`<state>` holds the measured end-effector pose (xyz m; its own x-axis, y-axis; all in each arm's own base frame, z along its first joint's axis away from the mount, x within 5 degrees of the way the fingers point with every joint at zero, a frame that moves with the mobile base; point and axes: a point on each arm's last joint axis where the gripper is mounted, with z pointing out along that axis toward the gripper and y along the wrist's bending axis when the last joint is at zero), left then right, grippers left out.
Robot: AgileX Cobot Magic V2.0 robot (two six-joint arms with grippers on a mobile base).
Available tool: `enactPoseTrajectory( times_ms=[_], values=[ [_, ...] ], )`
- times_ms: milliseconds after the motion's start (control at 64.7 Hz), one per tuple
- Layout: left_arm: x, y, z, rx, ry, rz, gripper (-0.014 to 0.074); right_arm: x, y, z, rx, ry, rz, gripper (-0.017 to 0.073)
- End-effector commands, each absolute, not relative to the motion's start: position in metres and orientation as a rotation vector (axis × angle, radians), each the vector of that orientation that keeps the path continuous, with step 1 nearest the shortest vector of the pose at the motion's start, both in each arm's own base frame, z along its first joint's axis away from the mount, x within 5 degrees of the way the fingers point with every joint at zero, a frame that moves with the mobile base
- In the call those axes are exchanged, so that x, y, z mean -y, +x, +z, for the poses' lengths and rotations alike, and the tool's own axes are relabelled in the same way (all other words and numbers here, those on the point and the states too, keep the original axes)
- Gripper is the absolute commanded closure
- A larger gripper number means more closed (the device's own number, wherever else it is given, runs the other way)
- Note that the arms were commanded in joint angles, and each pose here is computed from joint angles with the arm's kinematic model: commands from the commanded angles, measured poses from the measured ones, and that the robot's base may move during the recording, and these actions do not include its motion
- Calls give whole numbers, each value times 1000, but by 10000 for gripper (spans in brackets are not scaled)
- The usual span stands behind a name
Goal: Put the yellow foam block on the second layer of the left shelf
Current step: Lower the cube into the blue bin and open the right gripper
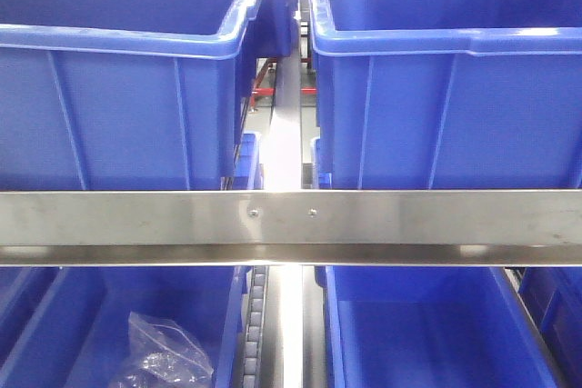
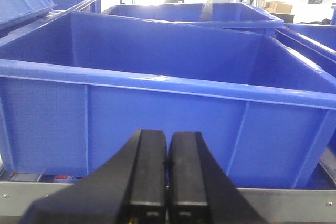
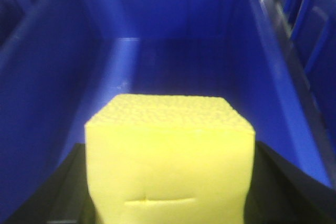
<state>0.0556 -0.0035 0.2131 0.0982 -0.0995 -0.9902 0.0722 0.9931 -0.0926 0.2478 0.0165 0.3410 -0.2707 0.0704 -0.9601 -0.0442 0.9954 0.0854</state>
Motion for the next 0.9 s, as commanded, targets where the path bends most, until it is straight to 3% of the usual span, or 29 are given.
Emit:
enactPoseTrajectory(
  times_ms=[0,170,340,665,742,788,881],
  values=[
    [4,54,213,-1390,-22,-142,457,-18,274,359,-1710,10,102,167],
    [4,54,213,-1390,-22,-142,457,-20,313,340,-1763,11,99,136],
    [4,54,213,-1390,-22,-142,457,-21,331,334,-1817,10,98,-83],
    [4,54,213,-1390,-22,-142,457,-22,337,356,-1857,9,99,-66],
    [4,54,213,-1390,-22,-142,457,-22,336,358,-1854,8,99,0],
    [4,54,213,-1390,-22,-142,457,-22,334,360,-1851,8,99,92],
    [4,54,213,-1390,-22,-142,457,-21,329,363,-1868,9,98,378]
  ],
)
